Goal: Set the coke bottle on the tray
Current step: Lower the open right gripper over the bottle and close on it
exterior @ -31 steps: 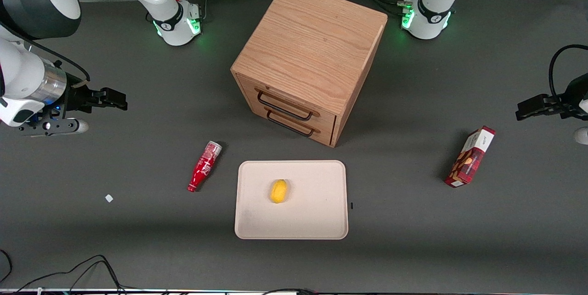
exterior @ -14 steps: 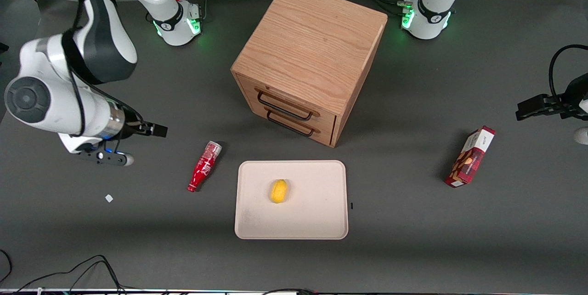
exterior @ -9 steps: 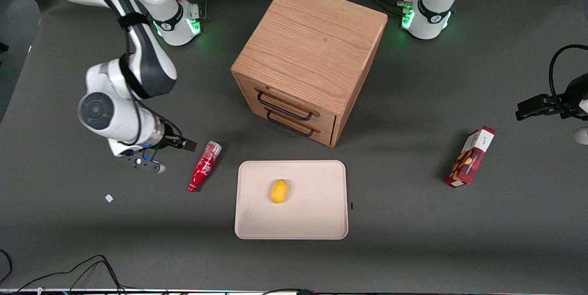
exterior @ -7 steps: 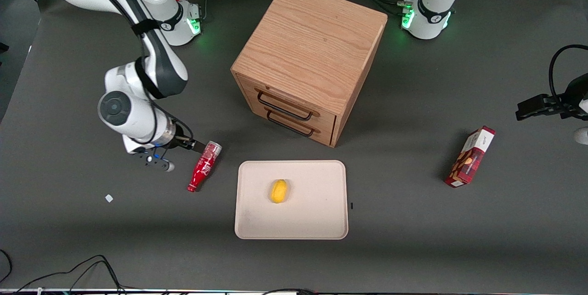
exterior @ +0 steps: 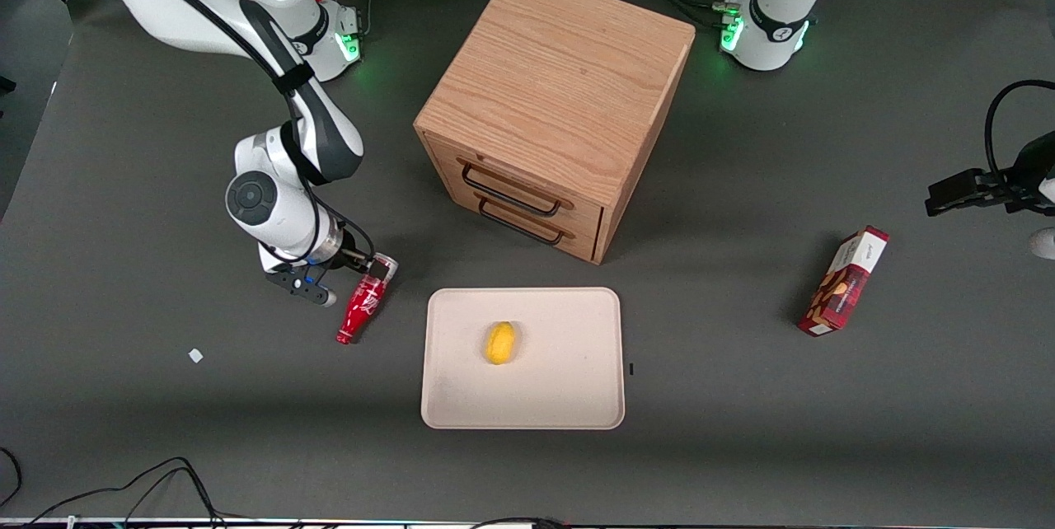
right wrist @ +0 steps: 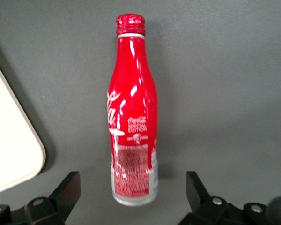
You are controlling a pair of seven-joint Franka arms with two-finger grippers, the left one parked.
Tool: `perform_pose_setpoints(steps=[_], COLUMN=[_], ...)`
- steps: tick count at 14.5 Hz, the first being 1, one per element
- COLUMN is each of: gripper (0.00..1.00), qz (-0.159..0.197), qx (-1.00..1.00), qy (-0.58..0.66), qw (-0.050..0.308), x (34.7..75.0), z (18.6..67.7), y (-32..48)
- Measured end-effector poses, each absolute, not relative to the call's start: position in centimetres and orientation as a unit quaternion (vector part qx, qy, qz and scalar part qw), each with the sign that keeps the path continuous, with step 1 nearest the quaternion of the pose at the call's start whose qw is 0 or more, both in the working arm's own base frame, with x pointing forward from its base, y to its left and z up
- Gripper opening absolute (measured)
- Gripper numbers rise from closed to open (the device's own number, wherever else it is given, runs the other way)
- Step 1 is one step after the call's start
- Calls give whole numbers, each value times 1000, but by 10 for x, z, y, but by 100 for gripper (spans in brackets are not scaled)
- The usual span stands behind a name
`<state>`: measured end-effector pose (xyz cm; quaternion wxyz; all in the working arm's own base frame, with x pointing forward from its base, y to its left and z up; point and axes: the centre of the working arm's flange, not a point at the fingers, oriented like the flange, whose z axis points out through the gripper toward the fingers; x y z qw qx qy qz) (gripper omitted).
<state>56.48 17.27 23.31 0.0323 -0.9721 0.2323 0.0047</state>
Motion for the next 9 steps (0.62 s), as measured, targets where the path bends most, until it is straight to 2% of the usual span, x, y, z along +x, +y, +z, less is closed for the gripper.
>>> perform_pose_setpoints(steps=[3,9], gripper=[100,100], qz=[-10,-3], qx=[-968,-969], qy=[246,242], qw=[44,39], x=[570,580], z=[213,187], y=[174,177])
